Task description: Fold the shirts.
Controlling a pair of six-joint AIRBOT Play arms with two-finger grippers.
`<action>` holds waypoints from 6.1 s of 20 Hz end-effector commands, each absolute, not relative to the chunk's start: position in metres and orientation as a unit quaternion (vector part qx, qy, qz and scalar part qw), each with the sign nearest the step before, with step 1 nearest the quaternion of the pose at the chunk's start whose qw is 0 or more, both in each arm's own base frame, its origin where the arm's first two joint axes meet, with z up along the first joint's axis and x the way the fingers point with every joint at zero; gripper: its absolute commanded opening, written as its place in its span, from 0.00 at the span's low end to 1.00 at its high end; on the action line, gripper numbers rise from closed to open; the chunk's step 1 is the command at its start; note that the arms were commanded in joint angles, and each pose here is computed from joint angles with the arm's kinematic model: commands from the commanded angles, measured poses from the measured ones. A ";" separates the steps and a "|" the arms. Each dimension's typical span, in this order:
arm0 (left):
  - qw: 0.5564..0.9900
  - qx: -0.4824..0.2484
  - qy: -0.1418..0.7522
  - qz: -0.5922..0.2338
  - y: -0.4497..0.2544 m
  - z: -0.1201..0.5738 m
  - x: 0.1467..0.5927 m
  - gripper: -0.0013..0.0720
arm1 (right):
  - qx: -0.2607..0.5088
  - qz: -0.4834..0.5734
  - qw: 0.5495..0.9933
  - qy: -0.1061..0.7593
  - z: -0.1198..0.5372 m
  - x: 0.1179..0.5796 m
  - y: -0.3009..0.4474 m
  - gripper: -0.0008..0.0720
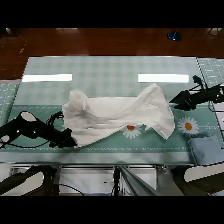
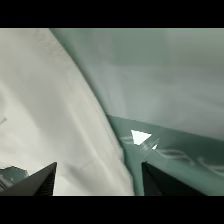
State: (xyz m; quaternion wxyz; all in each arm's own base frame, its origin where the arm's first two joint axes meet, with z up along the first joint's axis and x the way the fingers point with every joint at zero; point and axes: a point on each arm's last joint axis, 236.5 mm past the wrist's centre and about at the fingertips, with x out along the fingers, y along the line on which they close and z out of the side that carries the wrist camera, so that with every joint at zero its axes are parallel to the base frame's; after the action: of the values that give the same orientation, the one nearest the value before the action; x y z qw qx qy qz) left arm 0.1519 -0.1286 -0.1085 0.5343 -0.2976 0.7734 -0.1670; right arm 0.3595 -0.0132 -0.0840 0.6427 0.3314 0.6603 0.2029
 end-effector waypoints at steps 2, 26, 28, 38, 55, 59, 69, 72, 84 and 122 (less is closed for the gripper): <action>0.534 -0.298 0.773 -0.168 -0.129 -0.108 0.152 0.06 | 0.261 0.215 0.612 0.715 -0.103 0.343 0.017 0.80; 0.978 0.013 0.048 -0.202 -0.088 0.489 0.243 0.06 | 0.042 0.186 0.981 0.023 0.522 0.280 0.069 0.04; 0.983 0.041 0.003 -0.178 -0.084 0.519 0.216 0.06 | 0.036 0.140 0.989 -0.030 0.550 0.250 0.058 0.04; 0.987 0.001 0.131 -0.095 -0.064 0.458 0.127 0.06 | 0.044 0.042 0.985 0.162 0.457 0.172 0.038 0.04; 0.894 -0.112 0.421 -0.107 -0.018 0.157 0.334 0.06 | 0.024 0.103 0.886 0.452 0.164 0.416 0.031 0.04; 0.911 -0.105 0.390 -0.089 0.004 0.134 0.392 0.06 | 0.028 0.101 0.908 0.406 0.142 0.476 0.042 0.04; 0.881 -0.095 0.453 -0.101 -0.008 0.021 0.452 0.06 | 0.041 0.081 0.899 0.428 0.057 0.530 0.034 0.04; 0.897 -0.075 0.424 -0.100 -0.018 0.015 0.475 0.06 | 0.035 0.076 0.905 0.416 0.043 0.545 0.031 0.04; 0.900 -0.069 0.421 -0.089 -0.022 -0.012 0.492 0.06 | 0.035 0.072 0.891 0.447 -0.004 0.552 0.028 0.04; 0.700 -0.122 0.688 -0.149 -0.052 -0.071 0.374 0.38 | 0.023 0.064 0.665 0.744 -0.056 0.388 0.019 0.38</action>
State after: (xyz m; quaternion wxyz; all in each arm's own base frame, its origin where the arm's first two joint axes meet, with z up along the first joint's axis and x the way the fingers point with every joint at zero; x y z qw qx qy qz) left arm 0.3766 -0.0512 -0.0739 0.7073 -0.1186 0.6820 -0.1433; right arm 0.3887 0.0186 -0.0600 0.6638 0.0350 0.7454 0.0504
